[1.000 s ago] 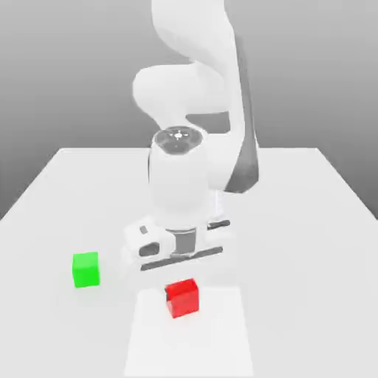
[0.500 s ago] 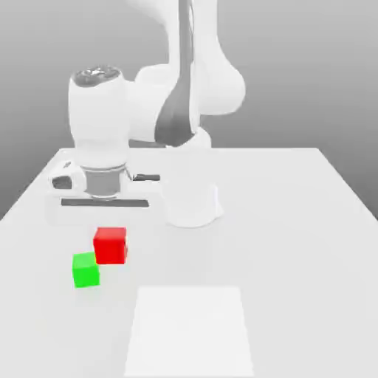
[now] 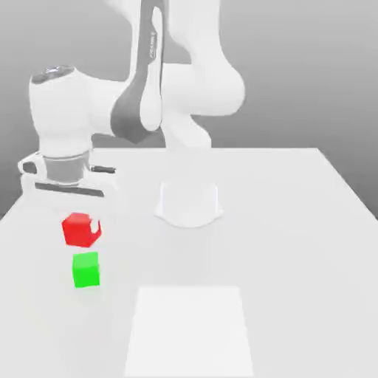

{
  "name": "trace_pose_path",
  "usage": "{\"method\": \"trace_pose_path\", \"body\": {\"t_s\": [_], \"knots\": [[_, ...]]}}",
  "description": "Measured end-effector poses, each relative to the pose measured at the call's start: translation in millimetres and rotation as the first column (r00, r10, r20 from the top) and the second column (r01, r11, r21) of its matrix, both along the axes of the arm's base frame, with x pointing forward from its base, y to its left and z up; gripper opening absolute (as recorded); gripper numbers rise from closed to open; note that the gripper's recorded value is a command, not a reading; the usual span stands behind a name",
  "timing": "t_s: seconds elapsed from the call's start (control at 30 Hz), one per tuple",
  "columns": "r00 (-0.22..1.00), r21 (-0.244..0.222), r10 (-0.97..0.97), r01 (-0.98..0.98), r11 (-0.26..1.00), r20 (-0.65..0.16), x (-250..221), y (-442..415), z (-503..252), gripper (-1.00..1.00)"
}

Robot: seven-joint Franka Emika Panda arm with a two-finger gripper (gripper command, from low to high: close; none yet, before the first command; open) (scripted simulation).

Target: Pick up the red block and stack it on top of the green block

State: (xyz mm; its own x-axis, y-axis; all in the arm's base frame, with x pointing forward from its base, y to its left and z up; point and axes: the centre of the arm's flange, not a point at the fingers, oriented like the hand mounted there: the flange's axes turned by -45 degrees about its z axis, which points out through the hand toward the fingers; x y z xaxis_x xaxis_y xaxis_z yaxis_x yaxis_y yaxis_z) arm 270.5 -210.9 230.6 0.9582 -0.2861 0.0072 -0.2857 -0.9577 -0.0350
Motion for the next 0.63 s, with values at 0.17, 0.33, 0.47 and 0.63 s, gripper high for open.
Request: {"method": "trace_pose_path", "body": {"t_s": [0.17,0.33,0.47,0.63], "knots": [[1.000,-0.002,-0.002,0.002,1.000,0.002,0,-1,-18,-1.00],[1.000,-0.019,-0.009,0.009,1.000,-0.008,-5,-1,-42,-1.00],[1.000,-0.027,-0.007,0.006,1.000,-0.015,-8,0,-50,1.00],[1.000,-0.028,-0.014,0.013,1.000,-0.014,-9,-2,-50,1.00]]}}
